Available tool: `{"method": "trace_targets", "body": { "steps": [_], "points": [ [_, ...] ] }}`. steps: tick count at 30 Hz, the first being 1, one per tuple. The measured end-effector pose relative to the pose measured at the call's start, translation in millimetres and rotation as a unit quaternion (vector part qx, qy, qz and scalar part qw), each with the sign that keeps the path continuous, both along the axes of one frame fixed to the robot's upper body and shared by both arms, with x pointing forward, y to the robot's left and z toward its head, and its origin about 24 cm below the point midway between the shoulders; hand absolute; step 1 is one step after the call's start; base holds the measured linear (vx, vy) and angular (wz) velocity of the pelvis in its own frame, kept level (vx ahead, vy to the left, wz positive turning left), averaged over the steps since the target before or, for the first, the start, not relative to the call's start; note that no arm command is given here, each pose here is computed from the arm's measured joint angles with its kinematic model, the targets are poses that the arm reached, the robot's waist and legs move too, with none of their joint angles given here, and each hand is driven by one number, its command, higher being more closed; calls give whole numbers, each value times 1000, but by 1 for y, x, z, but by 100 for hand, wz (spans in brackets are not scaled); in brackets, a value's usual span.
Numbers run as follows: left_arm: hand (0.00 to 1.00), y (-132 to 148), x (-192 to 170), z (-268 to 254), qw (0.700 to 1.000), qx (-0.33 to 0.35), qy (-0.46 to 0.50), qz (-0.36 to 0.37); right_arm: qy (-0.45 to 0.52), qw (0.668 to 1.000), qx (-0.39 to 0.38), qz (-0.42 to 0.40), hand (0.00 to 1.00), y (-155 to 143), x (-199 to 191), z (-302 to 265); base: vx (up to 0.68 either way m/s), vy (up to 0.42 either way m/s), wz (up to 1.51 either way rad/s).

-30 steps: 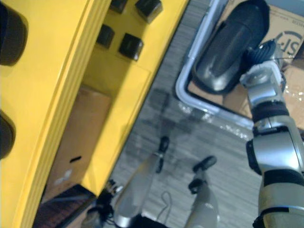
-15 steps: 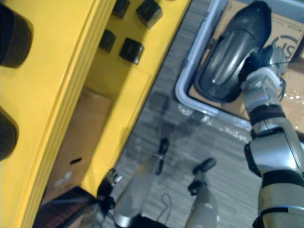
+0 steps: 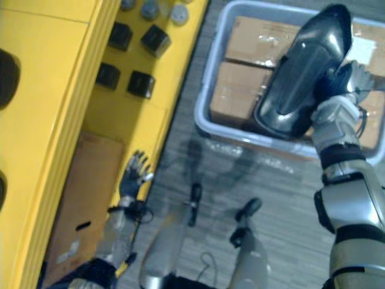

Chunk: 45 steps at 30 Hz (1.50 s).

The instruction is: Walk over and take plastic housings, then place them on the shelf

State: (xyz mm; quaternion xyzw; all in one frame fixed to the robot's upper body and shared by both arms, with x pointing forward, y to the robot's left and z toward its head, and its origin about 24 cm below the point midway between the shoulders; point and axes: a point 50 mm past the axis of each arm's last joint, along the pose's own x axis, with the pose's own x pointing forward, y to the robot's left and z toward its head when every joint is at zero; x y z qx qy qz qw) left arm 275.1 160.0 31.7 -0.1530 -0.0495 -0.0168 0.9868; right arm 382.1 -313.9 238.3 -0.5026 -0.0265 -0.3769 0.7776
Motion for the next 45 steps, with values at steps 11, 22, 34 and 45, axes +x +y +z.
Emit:
{"method": "trace_targets", "body": {
  "steps": [11,22,34,45],
  "points": [
    [0,-11,31,45,994,90,-28,-59,-107,990,-32,84,100,29,0,28,13,-45,-8],
    [0,-20,62,105,980,171,-76,-73,-138,948,-56,283,100,118,-13,-12,33,-15,-13],
    [0,-45,66,79,980,159,7,-121,-47,924,-68,373,100,169,-18,-70,-1,-1,-1],
    [0,-55,63,55,972,131,52,-186,-22,921,-86,379,100,172,-18,-82,6,-7,1]
  ]
}}
